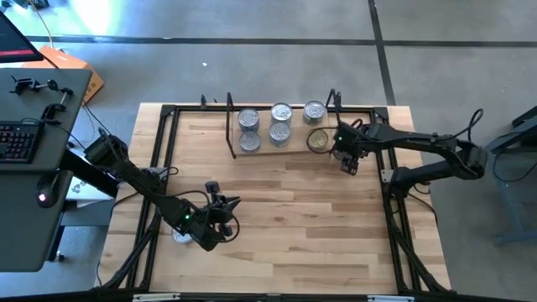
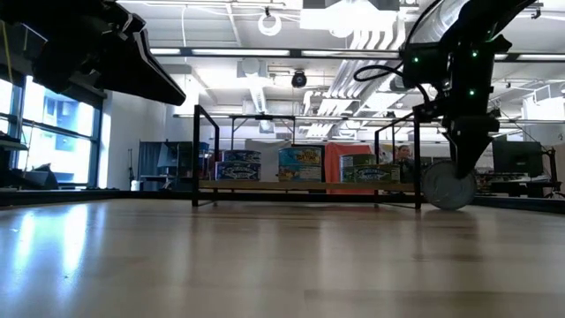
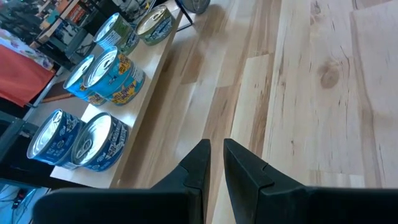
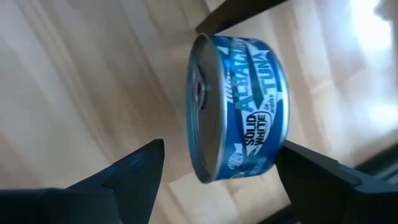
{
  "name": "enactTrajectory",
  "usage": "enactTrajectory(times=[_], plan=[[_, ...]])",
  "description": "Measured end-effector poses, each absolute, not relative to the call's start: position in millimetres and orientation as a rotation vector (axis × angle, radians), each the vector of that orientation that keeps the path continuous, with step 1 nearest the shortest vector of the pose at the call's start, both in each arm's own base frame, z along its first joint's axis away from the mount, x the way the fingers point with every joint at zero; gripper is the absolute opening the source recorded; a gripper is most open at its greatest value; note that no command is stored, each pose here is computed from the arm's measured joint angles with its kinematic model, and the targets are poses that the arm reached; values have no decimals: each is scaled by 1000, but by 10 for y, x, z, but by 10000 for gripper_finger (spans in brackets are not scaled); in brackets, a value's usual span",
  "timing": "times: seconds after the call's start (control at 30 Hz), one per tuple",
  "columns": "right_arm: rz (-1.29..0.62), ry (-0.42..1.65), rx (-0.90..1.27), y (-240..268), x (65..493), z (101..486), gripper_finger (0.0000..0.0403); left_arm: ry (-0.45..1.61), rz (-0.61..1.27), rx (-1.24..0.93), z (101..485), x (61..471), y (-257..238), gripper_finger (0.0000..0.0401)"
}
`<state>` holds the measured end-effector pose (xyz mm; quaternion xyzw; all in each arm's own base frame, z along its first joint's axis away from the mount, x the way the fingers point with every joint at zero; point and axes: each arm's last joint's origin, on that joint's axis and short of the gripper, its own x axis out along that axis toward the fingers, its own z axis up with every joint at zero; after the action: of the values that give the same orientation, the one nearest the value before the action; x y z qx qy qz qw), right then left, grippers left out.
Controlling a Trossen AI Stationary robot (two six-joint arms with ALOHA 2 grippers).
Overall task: Stack canned seafood by type on shelf
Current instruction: Stack the blue tuna can on top of the blue tuna can on the shelf
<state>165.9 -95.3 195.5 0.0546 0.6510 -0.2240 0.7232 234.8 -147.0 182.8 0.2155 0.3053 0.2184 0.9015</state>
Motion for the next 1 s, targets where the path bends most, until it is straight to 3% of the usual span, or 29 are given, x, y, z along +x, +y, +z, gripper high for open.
enactTrajectory(times=[0.47,0.7,1.0], plan=[[-328,1398,304,-844,1693,1946,246,631,450,446,1828,2347,-1472,35],[-272,1374,371,-592,1812,1951,243,631,450,445,1828,2347,-1472,35],[-97,1115,331,41,2179,2042,242,629,453,435,1828,2346,-1473,35]])
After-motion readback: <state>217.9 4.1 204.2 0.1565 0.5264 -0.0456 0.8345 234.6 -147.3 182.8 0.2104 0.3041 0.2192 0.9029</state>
